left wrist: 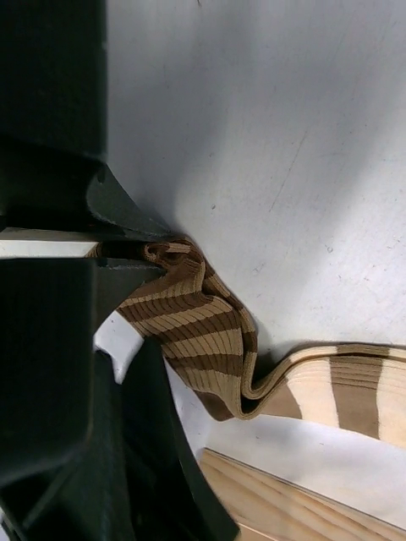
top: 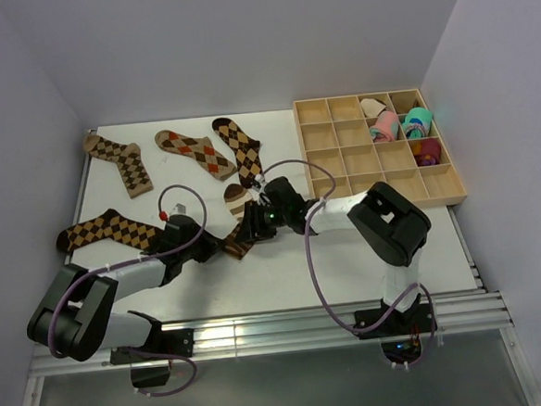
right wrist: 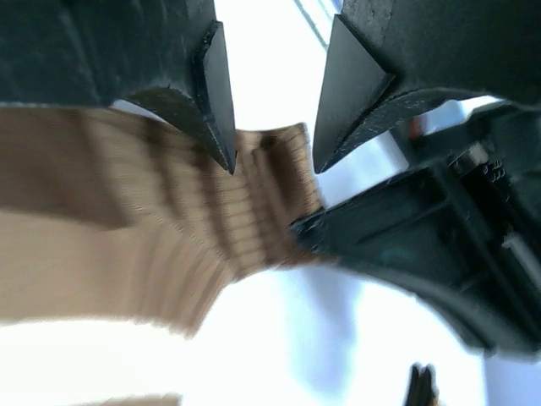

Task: Roll the socks
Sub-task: Roll the sock at the center of the board.

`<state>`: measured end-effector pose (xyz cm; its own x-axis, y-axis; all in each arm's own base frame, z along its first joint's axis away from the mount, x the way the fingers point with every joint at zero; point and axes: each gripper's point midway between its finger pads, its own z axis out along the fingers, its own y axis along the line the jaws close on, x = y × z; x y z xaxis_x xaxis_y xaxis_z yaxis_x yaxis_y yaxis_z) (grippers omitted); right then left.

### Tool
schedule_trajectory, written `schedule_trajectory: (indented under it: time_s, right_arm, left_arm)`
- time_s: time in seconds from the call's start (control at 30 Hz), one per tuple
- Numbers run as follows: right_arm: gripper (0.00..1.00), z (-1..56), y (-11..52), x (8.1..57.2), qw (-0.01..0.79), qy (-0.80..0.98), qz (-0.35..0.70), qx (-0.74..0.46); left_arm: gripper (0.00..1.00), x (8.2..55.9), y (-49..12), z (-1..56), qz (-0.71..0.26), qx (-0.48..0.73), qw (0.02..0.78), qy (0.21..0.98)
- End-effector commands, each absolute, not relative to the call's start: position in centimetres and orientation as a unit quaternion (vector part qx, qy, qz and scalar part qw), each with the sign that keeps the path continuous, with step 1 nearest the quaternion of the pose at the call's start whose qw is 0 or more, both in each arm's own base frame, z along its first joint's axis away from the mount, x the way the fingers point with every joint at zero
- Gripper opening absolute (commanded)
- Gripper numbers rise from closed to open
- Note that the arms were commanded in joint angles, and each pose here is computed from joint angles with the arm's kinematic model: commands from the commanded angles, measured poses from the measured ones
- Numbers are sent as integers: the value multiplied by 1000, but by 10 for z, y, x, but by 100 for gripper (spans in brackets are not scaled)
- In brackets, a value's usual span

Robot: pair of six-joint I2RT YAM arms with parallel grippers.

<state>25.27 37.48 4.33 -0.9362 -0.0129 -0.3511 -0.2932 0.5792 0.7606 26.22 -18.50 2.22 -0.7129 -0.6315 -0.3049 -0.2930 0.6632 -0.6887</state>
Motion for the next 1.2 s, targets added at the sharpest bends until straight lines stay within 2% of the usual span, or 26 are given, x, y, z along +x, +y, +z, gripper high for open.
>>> schedule_trajectory:
  time_s: [0.0, 0.23, 0.47, 0.57, 0.73, 0.83, 1.0, 1.17]
  right_arm:
    - [48, 52, 349, 291, 225, 898, 365, -94]
    - [34, 19, 338, 324, 223, 922, 303, -93]
    - [33, -2, 343, 348, 221, 931, 267, -112]
    - [33, 8, 350, 352, 231, 923, 278, -129]
    - [35, 56, 349, 346, 299, 890, 300, -170]
    - [38, 80, 353, 324, 334, 871, 295, -208]
    - [44, 89, 366, 287, 347, 856, 297, -243]
    - [46, 76, 386, 261, 321, 857, 320, -245]
  left_arm:
    - [0, 258, -175, 15, -274, -252, 274, 887]
    - [0, 259, -177, 21, -278, -232, 279, 890]
    - [0, 256, -178, 20, -274, -206, 279, 897]
    - [1, 255, -179, 17, -267, -204, 272, 902]
    - [0, 258, -175, 13, -240, -213, 264, 909]
    - [0, 260, -174, 13, -230, -219, 262, 911]
    - [0, 260, -176, 15, -231, -220, 260, 912]
    - [0, 259, -178, 15, -232, -218, 258, 912]
